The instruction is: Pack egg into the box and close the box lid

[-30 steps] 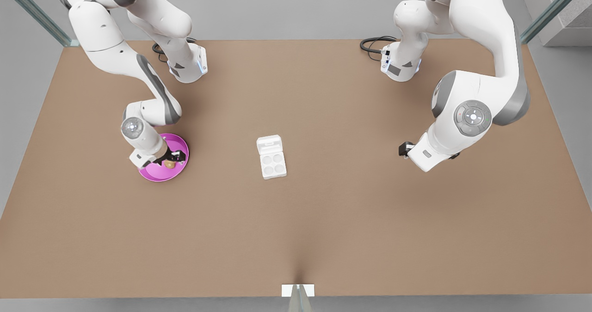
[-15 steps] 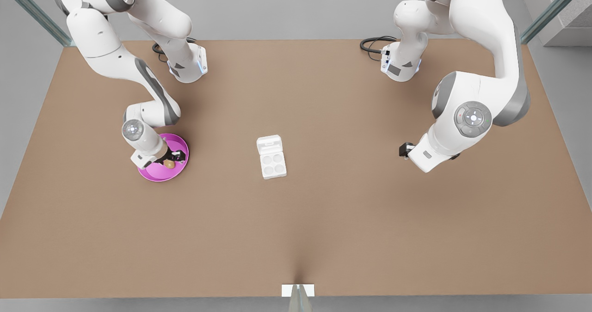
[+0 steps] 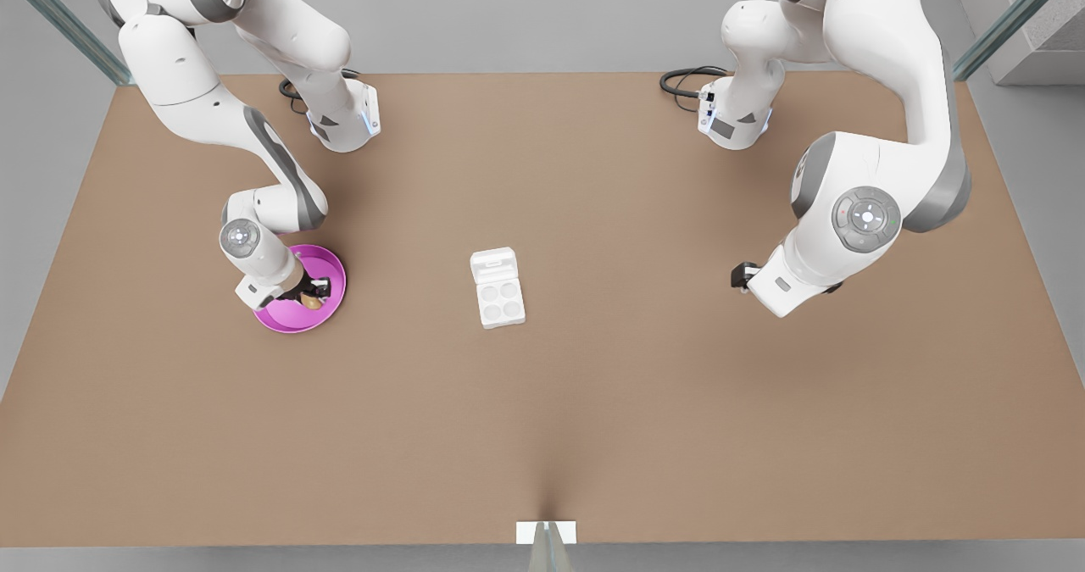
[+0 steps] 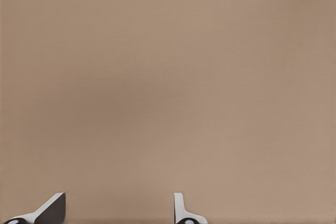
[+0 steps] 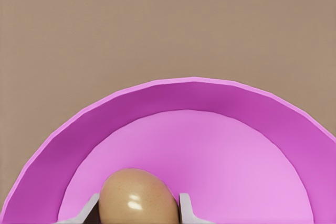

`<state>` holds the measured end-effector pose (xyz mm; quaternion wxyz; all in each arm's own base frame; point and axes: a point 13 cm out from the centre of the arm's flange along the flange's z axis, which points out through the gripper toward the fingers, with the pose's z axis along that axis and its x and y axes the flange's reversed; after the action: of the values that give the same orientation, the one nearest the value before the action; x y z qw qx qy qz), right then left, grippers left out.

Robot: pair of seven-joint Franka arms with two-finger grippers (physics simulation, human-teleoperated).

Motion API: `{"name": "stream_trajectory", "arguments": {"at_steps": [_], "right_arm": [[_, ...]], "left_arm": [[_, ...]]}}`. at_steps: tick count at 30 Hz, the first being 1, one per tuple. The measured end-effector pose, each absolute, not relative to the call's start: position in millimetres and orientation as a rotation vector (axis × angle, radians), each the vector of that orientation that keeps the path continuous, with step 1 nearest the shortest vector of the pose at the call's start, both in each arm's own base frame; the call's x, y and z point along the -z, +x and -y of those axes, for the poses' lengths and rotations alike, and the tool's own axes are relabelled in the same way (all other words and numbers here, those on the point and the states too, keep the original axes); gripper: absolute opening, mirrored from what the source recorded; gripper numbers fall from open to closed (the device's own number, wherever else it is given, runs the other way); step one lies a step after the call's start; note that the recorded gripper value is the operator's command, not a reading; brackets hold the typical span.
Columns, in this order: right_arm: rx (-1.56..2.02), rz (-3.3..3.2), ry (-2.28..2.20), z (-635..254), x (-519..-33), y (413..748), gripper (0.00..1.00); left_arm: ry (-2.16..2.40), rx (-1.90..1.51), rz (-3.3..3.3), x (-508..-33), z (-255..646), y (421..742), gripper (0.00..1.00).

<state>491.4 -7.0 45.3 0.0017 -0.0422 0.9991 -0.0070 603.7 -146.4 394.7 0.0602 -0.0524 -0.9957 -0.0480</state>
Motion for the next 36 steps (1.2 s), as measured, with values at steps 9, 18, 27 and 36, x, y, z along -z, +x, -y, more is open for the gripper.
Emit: {"name": "stream_trajectory", "arguments": {"at_steps": [9,18,27,36], "right_arm": [[0.036,-3.107,-0.144,6.8,-61.2,500.4,0.49],[0.009,-3.024,-0.168,-47.8,-147.9,614.2,0.49],[-0.054,-3.111,-0.227,-182.9,-173.5,656.3,0.50],[-0.029,-3.201,-0.159,-301.5,-174.3,621.4,0.50]], "left_arm": [[-0.158,0.145,3.014,-395.2,146.3,603.6,1.00],[-0.158,0.145,3.015,-396.8,146.2,603.0,1.00],[-0.159,0.145,3.016,-396.2,146.9,603.7,1.00],[-0.157,0.141,3.024,-394.9,146.6,606.7,1.00]]}}
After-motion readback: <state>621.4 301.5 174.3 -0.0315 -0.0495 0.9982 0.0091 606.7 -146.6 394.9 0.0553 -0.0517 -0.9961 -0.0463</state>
